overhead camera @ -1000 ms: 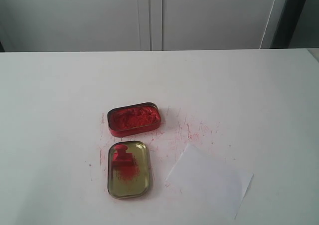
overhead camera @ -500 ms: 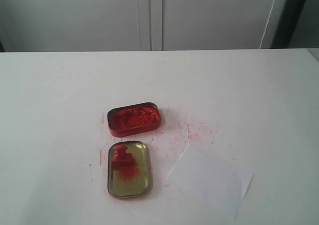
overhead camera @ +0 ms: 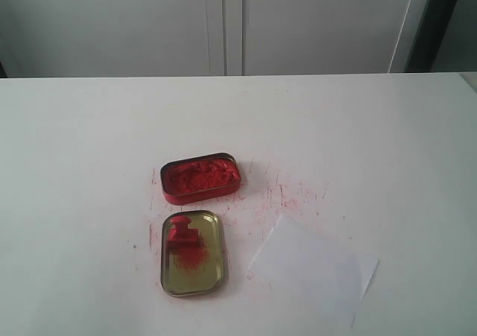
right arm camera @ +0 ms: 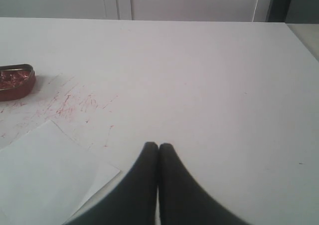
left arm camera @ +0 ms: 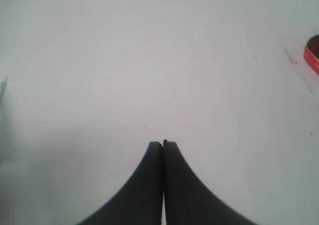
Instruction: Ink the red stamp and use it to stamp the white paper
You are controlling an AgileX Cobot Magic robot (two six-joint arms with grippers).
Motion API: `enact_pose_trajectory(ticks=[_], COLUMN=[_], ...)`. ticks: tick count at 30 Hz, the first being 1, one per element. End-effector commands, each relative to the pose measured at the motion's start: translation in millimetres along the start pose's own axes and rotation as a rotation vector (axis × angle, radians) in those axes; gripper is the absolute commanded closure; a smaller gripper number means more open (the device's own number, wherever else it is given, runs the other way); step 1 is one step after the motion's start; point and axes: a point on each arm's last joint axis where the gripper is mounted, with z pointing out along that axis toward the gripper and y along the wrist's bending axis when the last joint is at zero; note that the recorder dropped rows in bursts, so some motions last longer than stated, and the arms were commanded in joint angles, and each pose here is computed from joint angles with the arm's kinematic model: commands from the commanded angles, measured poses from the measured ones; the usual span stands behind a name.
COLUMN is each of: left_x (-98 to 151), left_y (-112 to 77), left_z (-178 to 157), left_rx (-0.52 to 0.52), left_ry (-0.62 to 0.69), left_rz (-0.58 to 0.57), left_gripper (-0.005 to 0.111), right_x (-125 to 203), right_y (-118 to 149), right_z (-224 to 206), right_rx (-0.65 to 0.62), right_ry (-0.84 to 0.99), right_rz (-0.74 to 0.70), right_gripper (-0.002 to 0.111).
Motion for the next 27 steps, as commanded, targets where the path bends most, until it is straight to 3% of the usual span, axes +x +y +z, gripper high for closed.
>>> enact_pose_trajectory(ticks=[1,6,10,27], left_x=[-20.6,-48.8,-64.2,-97.9], left_y=[-0.7,-7.1,-20.0,-86.0], left_z=[12.2,40.0,60.5,115.1], left_rx=[0.064,0.219,0.384,0.618], left_ry=[0.181,0.365,0.409,0.512], left_rz=[0.005,0.047,0.052,0.371], left_gripper=[0.107,0.107,0.107,0.107], right_x=[-0.1,-0.1,-0.1,-0.1], right_y=[-0.4,-0.4,-0.4,-0.4], right_z=[0.1,0.1,0.1,0.1], right_rx=[0.006,0.006,0.006,0.006], right_ry=[-0.016,-0.016,-0.016,-0.016], right_rz=[0.004,0.004,0.004,0.004], right_gripper=[0.108,0.108,0.108,0.108])
